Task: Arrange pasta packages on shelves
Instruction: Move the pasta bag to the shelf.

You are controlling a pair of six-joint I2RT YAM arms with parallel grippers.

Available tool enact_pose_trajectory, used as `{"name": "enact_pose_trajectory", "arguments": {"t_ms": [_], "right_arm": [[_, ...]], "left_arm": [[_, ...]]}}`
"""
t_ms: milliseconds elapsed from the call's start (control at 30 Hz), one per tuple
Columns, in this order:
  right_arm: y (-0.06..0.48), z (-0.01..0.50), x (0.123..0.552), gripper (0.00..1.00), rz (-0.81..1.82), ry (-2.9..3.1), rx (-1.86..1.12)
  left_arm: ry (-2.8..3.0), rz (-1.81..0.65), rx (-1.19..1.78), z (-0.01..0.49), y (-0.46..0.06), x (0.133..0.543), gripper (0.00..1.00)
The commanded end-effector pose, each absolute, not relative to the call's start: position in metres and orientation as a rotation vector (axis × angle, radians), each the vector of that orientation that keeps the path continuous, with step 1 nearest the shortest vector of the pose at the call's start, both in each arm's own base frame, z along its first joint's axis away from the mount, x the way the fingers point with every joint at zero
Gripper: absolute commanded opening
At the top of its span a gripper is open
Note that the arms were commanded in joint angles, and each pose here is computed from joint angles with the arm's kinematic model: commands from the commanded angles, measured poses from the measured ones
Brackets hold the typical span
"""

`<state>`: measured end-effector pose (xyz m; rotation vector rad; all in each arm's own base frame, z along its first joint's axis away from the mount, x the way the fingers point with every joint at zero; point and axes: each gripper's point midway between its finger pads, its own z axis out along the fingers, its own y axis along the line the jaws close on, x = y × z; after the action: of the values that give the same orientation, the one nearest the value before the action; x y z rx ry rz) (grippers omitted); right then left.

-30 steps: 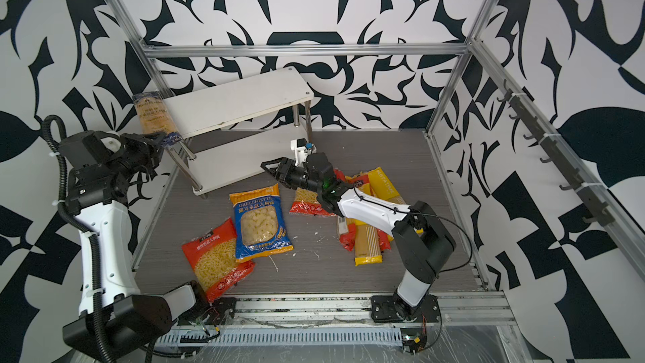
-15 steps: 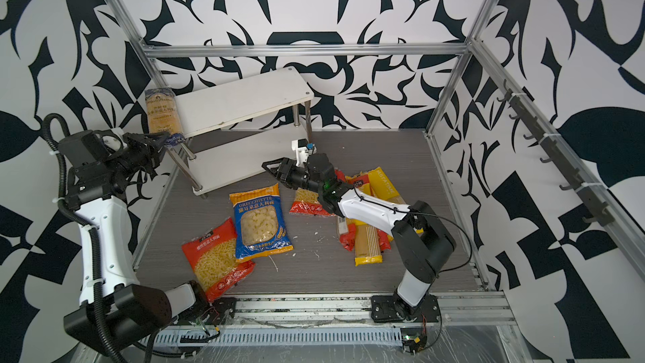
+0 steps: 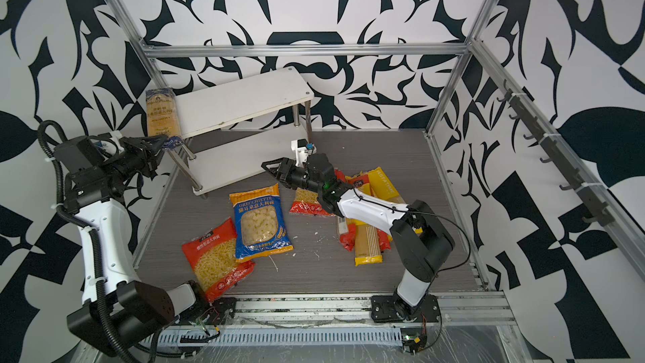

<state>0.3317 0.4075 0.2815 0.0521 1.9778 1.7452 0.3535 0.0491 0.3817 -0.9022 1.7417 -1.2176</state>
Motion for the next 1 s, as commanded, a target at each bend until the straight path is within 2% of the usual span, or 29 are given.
{"name": "enact_pose_trajectory", "arguments": {"t_ms": [0, 100, 200, 367, 433, 633, 700, 867, 967], "right_arm": [[0.409, 0.31, 0.333, 0.54, 1.792, 1.885, 0.012], [0.409, 0.311, 0.333, 0.53, 1.794, 1.883, 0.012], [0.409, 0.312, 0.332, 0.53, 1.796, 1.883, 0.01], [0.409, 0.308, 0.332, 0.53, 1.791, 1.891, 0.009], [0.41, 0.307, 0.332, 0.53, 1.792, 1.896, 0.012], [0.407, 0.295, 0.33, 0.53, 1.769, 1.933, 0.016], [0.406, 0.286, 0.329, 0.53, 1.761, 1.953, 0.028], [0.403, 0.265, 0.326, 0.52, 1.737, 2.007, 0.049], [0.402, 0.256, 0.326, 0.52, 1.705, 2.042, 0.042]], "left_arm": [[1.743, -1.28, -0.779, 0.395, 0.038, 0.353, 0.03], [1.755, -1.29, -0.785, 0.391, 0.039, 0.356, 0.02], [1.742, -1.269, -0.824, 0.388, 0.045, 0.354, 0.1], [1.728, -1.246, -0.83, 0.396, 0.046, 0.347, 0.45], [1.721, -1.219, -0.861, 0.394, 0.05, 0.343, 0.56], [1.702, -1.132, -0.96, 0.389, 0.056, 0.324, 0.8], [1.708, -1.096, -0.982, 0.387, 0.055, 0.315, 0.83], [1.756, -0.787, -1.012, 0.38, 0.061, 0.278, 0.83], [1.793, -0.717, -0.965, 0.382, 0.052, 0.268, 0.81]]}}
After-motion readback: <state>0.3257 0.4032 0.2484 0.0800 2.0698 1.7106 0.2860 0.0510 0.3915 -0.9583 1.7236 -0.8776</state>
